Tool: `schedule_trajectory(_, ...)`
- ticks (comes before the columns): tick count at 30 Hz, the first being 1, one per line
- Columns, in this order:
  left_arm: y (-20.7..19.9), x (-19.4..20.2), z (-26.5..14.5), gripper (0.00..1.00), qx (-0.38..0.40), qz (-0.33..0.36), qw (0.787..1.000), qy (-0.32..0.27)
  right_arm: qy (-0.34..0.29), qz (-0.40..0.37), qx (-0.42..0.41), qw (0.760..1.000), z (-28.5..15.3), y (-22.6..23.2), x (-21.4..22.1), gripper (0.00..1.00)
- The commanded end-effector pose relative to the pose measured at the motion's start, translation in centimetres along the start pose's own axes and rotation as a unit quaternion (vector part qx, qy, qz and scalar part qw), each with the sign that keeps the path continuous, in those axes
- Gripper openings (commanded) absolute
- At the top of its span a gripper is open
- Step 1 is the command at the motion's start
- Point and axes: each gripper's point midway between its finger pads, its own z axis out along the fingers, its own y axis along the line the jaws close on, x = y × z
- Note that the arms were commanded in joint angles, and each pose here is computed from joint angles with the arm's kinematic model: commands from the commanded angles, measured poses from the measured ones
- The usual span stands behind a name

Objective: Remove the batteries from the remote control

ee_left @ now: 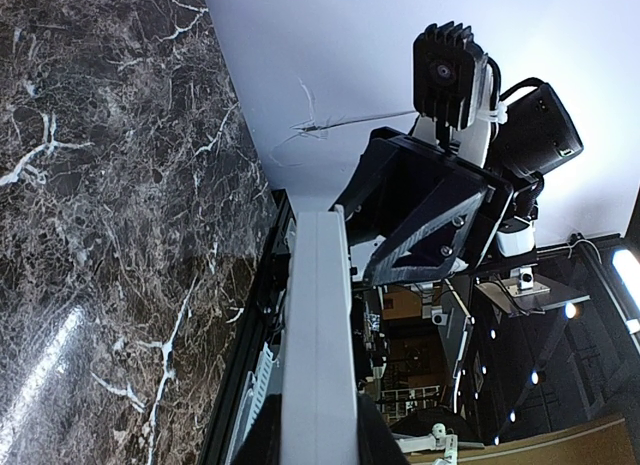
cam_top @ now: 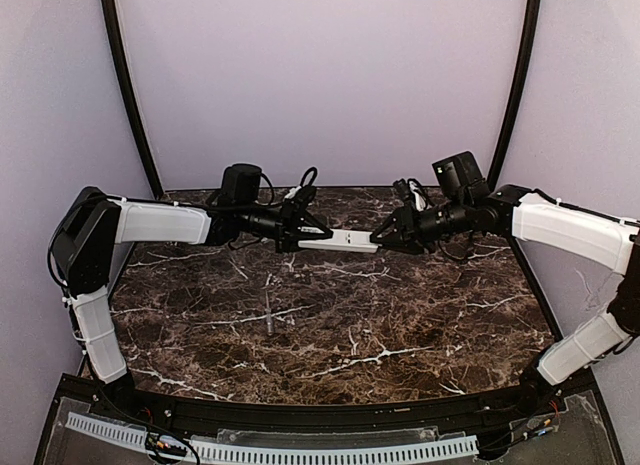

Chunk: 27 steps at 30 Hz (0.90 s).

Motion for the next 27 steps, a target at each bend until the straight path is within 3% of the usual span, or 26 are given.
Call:
schedule_trajectory(1, -2.24, 0.01, -0.35, 0.0, 0.011, 0.031, 0.999, -0.002, -0.017, -0.01, 0.006, 1.0, -0.86, 0.36, -0.56, 0.28)
schedule_trajectory(9, -2.2, 0.0, -0.37, 0.0, 0.011, 0.031, 0.999, -0.002, -0.019, -0.011, 0.011, 1.0, -1.03, 0.26, -0.46, 0.17)
schedule_trajectory(27, -1.84, 0.0, -0.35, 0.0, 0.0, 0.033, 0.999, -0.002, -0.027, -0.011, -0.007, 1.0, -1.6, 1.05, -0.39, 0.1)
